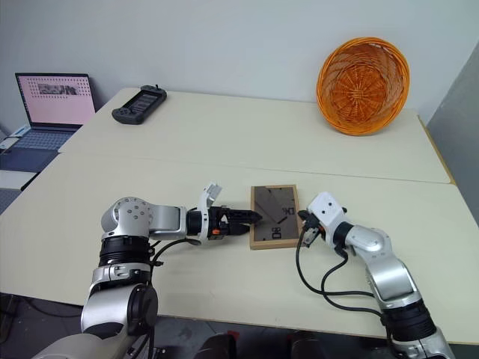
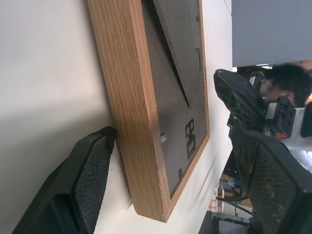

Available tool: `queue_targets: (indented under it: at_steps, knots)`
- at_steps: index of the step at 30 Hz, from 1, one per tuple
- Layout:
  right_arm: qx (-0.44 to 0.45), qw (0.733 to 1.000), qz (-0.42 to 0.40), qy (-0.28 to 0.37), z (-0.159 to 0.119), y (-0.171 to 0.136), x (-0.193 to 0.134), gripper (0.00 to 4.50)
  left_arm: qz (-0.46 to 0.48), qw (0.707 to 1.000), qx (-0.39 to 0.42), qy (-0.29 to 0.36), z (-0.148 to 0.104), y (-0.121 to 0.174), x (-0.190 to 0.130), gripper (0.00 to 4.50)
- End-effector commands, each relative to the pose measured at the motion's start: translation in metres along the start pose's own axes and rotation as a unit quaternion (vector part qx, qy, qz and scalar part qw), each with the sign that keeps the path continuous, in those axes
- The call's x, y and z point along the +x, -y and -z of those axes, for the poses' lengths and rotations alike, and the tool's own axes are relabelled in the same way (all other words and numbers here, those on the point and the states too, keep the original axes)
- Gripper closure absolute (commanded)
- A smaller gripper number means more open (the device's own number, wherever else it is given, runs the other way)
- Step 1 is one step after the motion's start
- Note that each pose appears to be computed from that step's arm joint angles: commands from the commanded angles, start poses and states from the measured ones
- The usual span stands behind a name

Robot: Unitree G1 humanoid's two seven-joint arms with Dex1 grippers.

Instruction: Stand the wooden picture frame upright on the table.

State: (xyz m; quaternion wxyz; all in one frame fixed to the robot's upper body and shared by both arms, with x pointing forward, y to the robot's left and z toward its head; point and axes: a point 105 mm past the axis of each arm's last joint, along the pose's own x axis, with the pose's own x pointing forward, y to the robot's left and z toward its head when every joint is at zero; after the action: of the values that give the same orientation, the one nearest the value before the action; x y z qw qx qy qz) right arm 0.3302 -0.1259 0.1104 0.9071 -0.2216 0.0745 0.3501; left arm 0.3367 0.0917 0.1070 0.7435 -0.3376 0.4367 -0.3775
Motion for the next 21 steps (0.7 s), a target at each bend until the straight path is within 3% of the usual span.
queue_targets:
  at_steps: [1, 9, 21]
  knots:
    - [-0.019, 1.000, 0.002, 0.007, 0.000, 0.002, -0.004, 4.50, -0.016, 1.000, -0.003, 0.004, -0.003, -0.005, -0.002, 0.50]
    - [-0.012, 1.000, -0.010, -0.002, 0.013, -0.012, 0.002, 4.50, -0.016, 1.000, -0.002, 0.009, -0.007, -0.004, 0.000, 0.50]
    - [0.015, 0.999, -0.011, 0.041, -0.017, -0.024, 0.023, 4.50, -0.016, 1.000, -0.002, 0.001, -0.004, -0.005, 0.000, 0.50]
